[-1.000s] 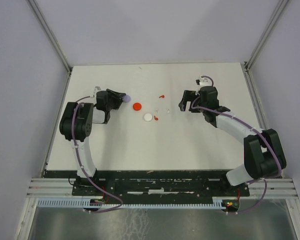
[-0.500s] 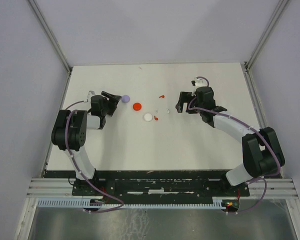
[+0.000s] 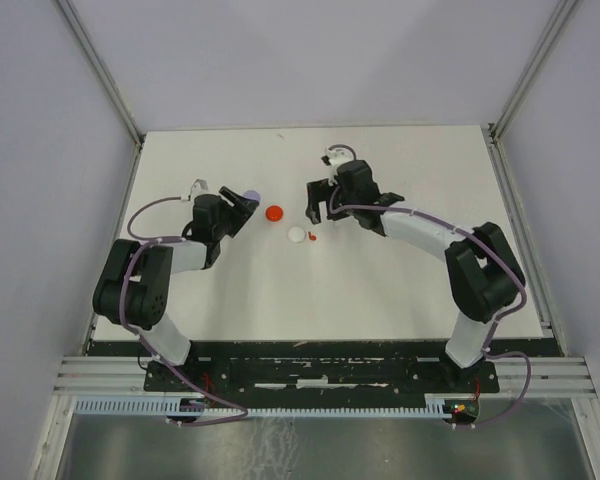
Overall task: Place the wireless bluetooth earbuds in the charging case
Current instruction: Pick up the charging case at the center of the board.
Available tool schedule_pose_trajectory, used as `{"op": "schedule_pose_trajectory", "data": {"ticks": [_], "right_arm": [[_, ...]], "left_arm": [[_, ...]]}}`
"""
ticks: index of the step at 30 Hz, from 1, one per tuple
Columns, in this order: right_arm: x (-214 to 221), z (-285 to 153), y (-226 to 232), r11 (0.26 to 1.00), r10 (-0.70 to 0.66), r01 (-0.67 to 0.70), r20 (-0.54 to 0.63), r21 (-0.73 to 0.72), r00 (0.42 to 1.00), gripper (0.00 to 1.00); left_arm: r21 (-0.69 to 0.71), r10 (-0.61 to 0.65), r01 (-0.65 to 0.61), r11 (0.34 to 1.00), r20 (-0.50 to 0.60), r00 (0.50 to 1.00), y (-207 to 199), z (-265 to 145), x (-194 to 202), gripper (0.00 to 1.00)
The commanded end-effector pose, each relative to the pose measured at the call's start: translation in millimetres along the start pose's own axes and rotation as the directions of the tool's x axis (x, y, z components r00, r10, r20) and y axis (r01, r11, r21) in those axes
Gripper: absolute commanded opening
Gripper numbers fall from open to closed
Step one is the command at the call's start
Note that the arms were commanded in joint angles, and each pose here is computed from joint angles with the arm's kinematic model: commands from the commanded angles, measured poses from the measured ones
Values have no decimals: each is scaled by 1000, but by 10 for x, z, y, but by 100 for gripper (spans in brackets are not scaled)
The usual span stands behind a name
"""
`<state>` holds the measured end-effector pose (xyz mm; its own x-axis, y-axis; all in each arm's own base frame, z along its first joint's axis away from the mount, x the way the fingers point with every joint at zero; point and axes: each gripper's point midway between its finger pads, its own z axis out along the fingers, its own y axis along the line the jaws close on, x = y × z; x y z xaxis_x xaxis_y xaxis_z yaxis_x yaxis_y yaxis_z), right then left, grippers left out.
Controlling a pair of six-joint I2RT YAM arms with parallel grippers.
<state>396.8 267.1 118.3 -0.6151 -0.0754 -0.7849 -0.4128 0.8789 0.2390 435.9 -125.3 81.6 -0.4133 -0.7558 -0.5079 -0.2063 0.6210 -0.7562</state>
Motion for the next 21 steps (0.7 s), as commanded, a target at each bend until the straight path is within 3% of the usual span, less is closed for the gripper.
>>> {"op": "schedule_pose_trajectory", "data": {"ticks": [1, 7, 10, 12, 21], "right_arm": [[-266, 338, 442, 986, -148, 146, -18, -78, 989, 96], [-237, 791, 667, 968, -204, 187, -88, -167, 975, 94], [-180, 955, 736, 963, -209, 187, -102, -194, 973, 94], [-166, 1041, 780, 961, -215, 190, -106, -203, 971, 94], [-22, 1377, 1015, 948, -237, 205, -111, -243, 965, 94]], "left_arm": [[38, 31, -32, 999, 36, 999, -29, -211, -57, 71], [92, -13, 8, 996, 52, 999, -74, -440, -134, 72], [113, -23, 16, 993, 65, 998, -132, -551, -232, 92], [133, -23, 12, 991, 78, 997, -181, -626, -302, 100], [197, -56, 34, 980, 108, 993, -308, -852, -472, 99]]}}
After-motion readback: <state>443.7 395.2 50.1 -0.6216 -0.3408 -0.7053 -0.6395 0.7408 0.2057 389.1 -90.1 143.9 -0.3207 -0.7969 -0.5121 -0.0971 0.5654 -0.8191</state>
